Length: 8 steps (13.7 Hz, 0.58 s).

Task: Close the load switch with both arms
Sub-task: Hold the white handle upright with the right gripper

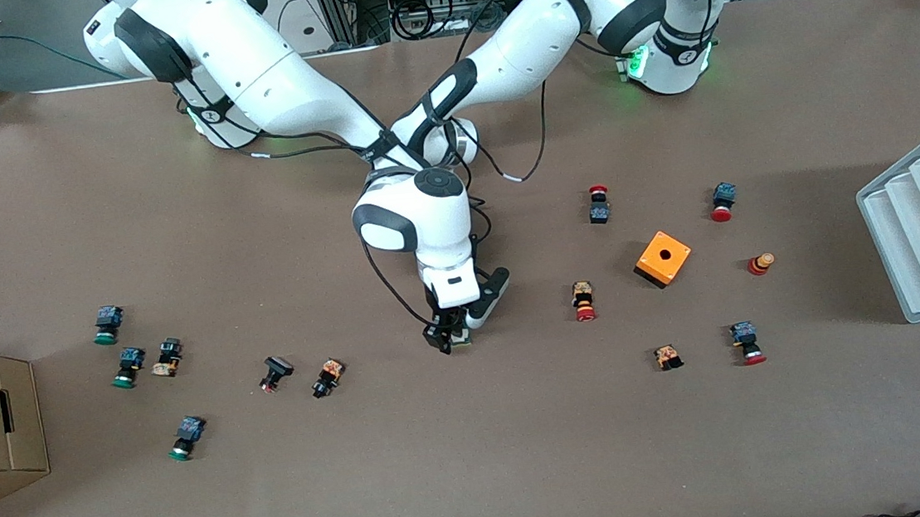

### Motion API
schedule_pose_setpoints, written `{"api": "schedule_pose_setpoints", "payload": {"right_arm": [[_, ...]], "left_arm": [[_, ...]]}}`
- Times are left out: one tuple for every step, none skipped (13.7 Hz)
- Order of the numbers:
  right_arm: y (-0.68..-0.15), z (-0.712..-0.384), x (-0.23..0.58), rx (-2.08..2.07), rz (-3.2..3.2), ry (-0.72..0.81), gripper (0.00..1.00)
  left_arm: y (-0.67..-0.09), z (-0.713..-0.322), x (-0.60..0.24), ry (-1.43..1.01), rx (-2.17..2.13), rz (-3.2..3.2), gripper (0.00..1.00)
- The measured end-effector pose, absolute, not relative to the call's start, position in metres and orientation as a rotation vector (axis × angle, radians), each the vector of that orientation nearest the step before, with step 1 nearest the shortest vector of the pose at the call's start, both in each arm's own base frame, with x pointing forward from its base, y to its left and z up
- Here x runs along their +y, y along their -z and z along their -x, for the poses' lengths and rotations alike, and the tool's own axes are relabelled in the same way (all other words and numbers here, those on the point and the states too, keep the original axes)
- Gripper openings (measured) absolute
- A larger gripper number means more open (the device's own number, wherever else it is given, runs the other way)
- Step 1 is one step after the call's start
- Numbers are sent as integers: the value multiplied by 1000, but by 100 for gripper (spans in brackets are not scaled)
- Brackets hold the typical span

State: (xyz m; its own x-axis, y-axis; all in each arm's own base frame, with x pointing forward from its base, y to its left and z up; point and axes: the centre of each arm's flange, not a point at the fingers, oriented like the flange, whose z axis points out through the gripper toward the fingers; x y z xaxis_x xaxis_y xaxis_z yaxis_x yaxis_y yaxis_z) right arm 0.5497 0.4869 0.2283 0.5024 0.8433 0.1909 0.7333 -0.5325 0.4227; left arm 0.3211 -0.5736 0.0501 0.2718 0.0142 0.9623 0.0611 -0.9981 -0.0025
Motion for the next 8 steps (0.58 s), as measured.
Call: {"api": "schedule_pose_setpoints", "payload": {"right_arm": [[-228, -550, 487, 1328, -2462, -547, 47], [-228, -550, 487, 1329, -2462, -548, 47], [-228, -550, 487, 1329, -2462, -548, 47], [-228, -550, 487, 1329, -2462, -548, 47], [-228, -550, 487, 1329, -2462, -549, 47], [-228, -551, 487, 1329, -2462, -548, 47], [-228, -550, 487, 1329, -2462, -548, 46], [-228, -550, 487, 1329, -2461, -548, 48]], "left_arm": [[-50, -321, -574, 1869, -69, 2472, 59], [-50, -321, -574, 1868, -68, 2472, 59], [-50, -321, -574, 1868, -68, 2472, 59], [-50, -321, -574, 1868, -67, 2471, 59], [-50, -321, -574, 1868, -67, 2471, 59], [-50, -321, -574, 1868, -67, 2471, 58], [-50, -321, -574, 1868, -67, 2471, 58], [-50, -321, -574, 1868, -67, 2470, 58]]}}
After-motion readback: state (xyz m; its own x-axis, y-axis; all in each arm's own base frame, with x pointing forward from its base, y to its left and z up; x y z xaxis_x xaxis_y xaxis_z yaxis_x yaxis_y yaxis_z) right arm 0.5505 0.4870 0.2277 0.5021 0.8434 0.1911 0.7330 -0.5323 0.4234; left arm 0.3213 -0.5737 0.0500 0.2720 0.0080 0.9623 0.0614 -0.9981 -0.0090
